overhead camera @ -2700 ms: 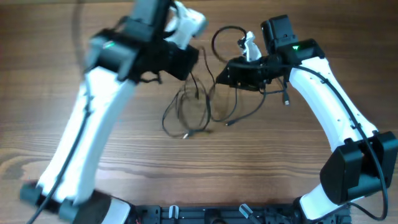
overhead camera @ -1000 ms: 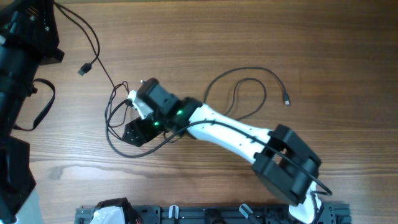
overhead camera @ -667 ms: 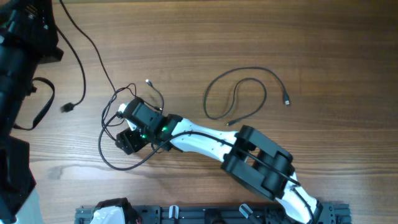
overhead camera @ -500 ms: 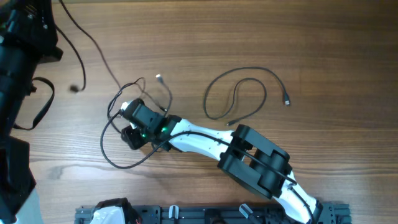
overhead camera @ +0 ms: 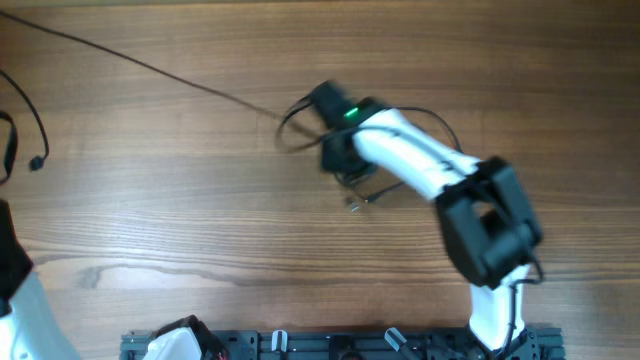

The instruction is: Untangle cables

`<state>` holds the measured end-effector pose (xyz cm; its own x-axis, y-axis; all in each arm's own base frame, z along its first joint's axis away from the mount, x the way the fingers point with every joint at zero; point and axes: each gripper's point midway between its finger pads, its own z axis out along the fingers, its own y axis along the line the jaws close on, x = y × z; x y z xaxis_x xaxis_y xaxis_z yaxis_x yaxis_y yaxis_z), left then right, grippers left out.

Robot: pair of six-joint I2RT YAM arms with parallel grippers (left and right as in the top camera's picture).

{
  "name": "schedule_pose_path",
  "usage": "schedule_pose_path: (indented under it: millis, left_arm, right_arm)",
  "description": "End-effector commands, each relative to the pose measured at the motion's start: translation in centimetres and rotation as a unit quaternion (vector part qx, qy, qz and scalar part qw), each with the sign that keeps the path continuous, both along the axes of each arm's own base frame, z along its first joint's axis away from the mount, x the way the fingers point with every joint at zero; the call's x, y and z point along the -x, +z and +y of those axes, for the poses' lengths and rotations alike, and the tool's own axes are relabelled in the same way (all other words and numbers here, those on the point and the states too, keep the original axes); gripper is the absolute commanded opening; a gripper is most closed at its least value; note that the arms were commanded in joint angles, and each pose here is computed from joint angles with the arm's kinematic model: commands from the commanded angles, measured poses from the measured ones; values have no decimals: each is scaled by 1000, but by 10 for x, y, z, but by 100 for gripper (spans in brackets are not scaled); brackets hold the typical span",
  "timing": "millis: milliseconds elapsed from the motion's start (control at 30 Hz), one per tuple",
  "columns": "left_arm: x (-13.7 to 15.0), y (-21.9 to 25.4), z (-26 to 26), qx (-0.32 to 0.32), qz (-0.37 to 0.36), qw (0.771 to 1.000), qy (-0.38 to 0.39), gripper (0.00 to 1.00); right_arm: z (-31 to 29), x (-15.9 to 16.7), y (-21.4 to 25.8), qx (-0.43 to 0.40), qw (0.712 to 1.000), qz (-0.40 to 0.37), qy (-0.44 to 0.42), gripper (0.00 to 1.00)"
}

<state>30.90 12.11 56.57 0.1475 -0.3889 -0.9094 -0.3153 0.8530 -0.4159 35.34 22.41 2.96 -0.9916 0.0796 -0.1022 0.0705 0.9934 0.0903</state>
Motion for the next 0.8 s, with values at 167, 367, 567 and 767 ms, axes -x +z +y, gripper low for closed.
schedule_pose_path:
  millis: [167,367,567,767]
  left_arm:
    - [-17,-20,49,-23,43,993,106,4]
    - [-30,-33,57,-17,61,991,114,4]
    - [-30,-36,64,-16,65,990,122,4]
    - [-26,-39,70,-13,71,989,130,4]
  right_arm:
    - [-133,-32,24,-19,999,17,-33,4]
    - [-173,-37,31,-116,993,16,-6,4]
    - [-246,-37,33,-134,984,14,-119,4]
    - [-279,-43,50,-245,948,-17,-203,4]
